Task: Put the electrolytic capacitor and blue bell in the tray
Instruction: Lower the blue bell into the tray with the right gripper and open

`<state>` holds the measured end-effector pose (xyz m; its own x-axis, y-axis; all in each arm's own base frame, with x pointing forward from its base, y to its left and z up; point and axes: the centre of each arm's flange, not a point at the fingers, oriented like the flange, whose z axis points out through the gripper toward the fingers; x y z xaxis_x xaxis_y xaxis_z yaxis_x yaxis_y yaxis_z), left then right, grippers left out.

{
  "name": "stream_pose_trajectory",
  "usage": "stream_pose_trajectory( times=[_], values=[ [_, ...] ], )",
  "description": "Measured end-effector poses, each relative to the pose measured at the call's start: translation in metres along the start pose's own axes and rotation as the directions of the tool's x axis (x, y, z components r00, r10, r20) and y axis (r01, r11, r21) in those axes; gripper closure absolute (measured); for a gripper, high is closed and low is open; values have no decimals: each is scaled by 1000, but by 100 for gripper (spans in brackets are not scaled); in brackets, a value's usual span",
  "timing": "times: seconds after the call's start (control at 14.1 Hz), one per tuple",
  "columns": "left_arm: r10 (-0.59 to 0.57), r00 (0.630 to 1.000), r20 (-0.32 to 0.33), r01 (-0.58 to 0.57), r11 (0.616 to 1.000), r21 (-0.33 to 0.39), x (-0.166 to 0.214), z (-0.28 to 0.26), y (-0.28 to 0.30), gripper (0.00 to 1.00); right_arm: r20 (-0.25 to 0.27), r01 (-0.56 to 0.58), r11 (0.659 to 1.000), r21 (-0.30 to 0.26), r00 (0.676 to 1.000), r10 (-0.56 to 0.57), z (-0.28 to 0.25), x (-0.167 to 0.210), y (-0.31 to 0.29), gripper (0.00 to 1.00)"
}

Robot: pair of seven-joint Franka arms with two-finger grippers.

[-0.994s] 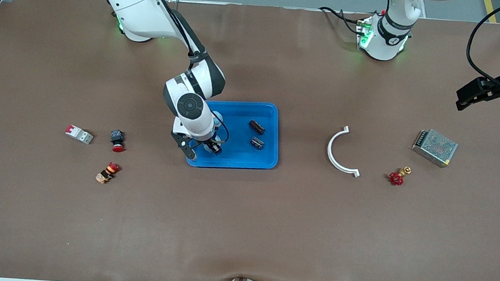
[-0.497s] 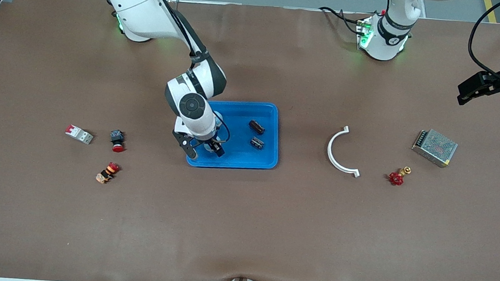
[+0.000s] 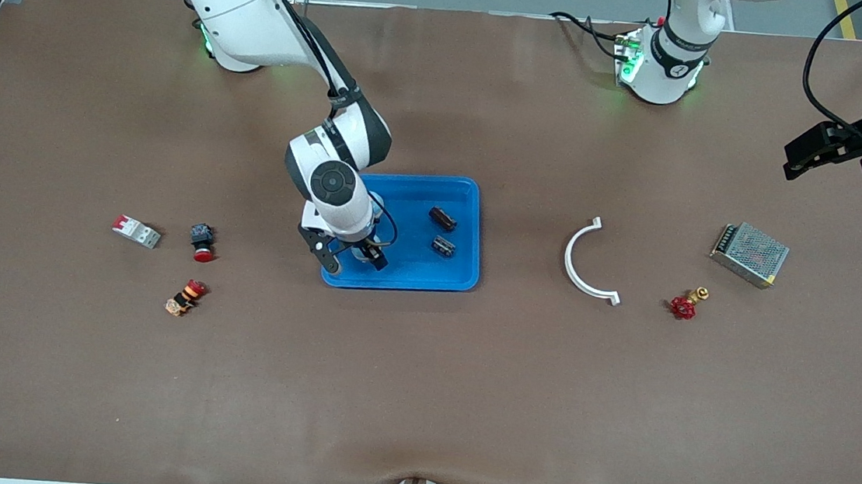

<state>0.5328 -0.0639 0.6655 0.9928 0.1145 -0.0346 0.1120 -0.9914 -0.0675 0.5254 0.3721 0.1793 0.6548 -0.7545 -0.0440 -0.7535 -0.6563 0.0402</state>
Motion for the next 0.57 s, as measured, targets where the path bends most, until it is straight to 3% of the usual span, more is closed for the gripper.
stream_pose_trajectory(
  times=[0.36,0.57],
  values=[
    [3,1000,5,-3,1000,-3,0,2,2,0,10,-11,997,-80,1000,11,-46,21,-20,0],
    [3,1000,6,-3,1000,-3,0,2,2,0,43,57,984,-166,998,-51,-66,47,-18,0]
  ],
)
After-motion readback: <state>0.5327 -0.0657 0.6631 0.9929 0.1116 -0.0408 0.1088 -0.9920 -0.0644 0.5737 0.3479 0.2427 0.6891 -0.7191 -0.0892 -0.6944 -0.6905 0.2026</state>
